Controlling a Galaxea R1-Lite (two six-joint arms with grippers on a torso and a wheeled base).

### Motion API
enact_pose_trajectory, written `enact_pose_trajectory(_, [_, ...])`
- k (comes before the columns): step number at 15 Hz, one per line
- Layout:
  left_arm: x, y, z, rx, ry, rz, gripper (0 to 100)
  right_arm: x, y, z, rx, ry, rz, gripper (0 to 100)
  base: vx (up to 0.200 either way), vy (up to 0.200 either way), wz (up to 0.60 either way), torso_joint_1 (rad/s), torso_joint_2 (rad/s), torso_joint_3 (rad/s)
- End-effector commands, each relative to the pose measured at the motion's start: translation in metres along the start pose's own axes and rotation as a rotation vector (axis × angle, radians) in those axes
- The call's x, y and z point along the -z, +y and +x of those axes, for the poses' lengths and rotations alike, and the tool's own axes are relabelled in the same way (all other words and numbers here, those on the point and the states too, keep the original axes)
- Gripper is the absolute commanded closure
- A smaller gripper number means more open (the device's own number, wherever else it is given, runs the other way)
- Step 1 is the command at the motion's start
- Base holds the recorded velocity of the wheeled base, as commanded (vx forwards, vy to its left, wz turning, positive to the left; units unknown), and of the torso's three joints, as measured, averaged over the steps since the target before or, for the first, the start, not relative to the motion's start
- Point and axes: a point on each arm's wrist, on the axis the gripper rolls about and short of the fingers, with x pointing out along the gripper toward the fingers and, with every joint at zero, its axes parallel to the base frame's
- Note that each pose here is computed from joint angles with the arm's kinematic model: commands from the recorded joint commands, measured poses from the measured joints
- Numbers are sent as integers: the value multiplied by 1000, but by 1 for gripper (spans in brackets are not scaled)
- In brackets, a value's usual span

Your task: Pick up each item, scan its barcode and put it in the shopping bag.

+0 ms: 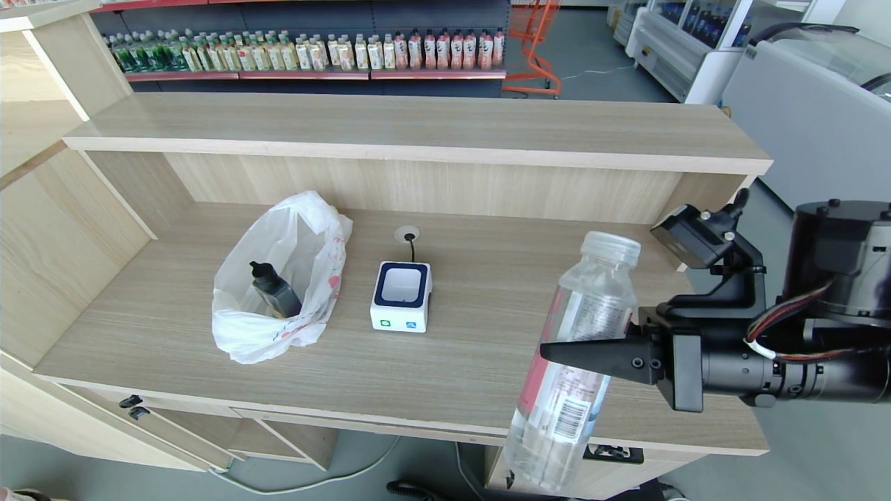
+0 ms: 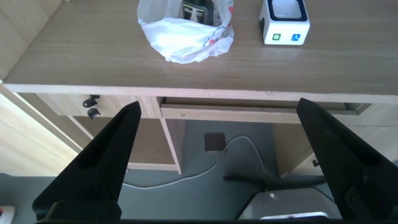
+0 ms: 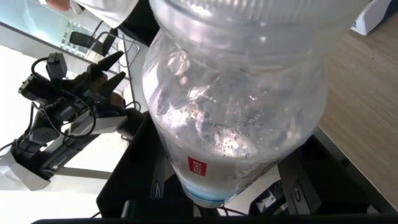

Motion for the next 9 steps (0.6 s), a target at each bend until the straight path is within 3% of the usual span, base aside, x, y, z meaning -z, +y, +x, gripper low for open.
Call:
enact_pose_trajectory(1, [0, 0, 0, 0, 2, 0, 0, 0, 1, -1, -2, -2, -3, 100, 0, 0, 0, 0, 0, 0])
enact_pose_trajectory(6, [0, 0, 0, 0, 2, 0, 0, 0, 2, -2, -5, -3, -6, 100, 0, 0, 0, 0, 0, 0])
enact_pose_trajectory(8, [0, 0, 0, 0, 2, 0, 0, -2, 2, -4, 5, -17, -93, 100, 0, 0, 0, 0, 0, 0])
enact_pose_trajectory(9, [0, 0, 0, 0, 0, 0, 0, -4, 0, -11, 47, -37, -196, 100, 0, 0, 0, 0, 0, 0])
